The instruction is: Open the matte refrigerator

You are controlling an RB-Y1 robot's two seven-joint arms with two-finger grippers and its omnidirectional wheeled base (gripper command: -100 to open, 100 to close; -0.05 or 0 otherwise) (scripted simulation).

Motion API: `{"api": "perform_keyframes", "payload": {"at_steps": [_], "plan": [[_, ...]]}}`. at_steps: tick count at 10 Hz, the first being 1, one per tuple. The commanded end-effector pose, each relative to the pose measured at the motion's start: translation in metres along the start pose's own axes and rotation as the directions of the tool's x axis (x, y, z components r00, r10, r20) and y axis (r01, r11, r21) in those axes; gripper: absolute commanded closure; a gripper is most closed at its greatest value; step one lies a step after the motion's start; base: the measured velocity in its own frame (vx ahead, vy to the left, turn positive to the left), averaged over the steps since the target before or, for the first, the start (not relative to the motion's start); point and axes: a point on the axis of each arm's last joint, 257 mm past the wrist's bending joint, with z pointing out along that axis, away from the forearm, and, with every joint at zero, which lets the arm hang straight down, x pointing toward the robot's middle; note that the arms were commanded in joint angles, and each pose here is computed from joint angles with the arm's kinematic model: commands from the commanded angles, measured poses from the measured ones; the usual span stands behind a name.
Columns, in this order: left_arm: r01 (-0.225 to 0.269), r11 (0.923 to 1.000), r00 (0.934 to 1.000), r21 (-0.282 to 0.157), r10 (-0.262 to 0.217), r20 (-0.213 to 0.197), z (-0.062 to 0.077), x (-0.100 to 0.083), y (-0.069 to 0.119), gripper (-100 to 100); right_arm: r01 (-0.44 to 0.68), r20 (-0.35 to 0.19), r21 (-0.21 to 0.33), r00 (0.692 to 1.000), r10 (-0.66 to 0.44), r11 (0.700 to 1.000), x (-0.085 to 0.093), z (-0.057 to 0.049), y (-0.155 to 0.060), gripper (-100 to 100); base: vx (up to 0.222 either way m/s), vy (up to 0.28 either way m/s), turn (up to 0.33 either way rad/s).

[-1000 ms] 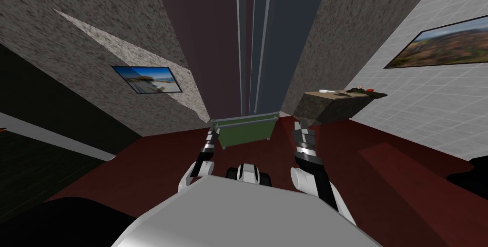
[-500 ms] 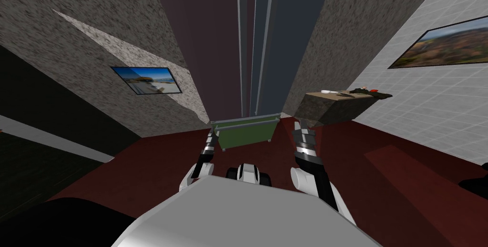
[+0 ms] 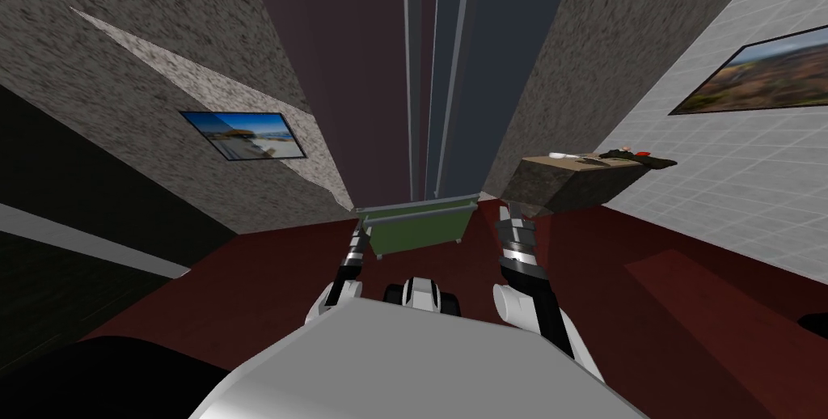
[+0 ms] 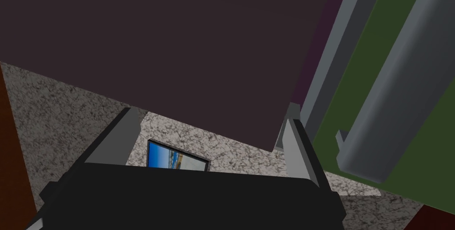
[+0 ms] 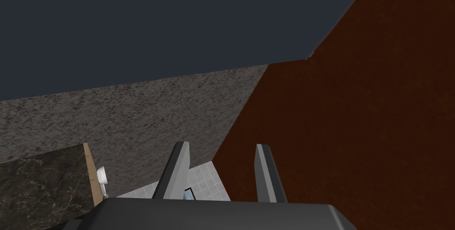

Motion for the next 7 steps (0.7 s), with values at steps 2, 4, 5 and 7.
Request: {"api": "perform_keyframes", "payload": {"at_steps": [2,4,5,7], "plan": [[0.012,0.9996,0.9997,-0.027,-0.012,0.023,-0.008,-0.009,0.024,-100,0.000,0.000,0.000,1.000,0.000,1.000,0.000,0.000,0.000,0,0.062,0.017,0.010],[0.018,0.9987,0.9992,-0.048,-0.017,0.036,-0.015,-0.014,0.037,-100,0.000,0.000,0.000,1.000,0.000,1.000,0.000,0.000,0.000,0,0.067,0.012,0.008],[0.018,0.9982,0.9991,-0.057,-0.016,0.039,-0.017,-0.015,0.041,-100,0.000,0.000,0.000,1.000,0.000,1.000,0.000,0.000,0.000,0,0.065,0.010,0.007],[0.034,0.9971,0.9979,-0.068,-0.030,0.058,-0.023,-0.020,0.054,-100,0.000,0.000,0.000,1.000,0.000,1.000,0.000,0.000,0.000,0,0.077,0.027,0.017]]}}
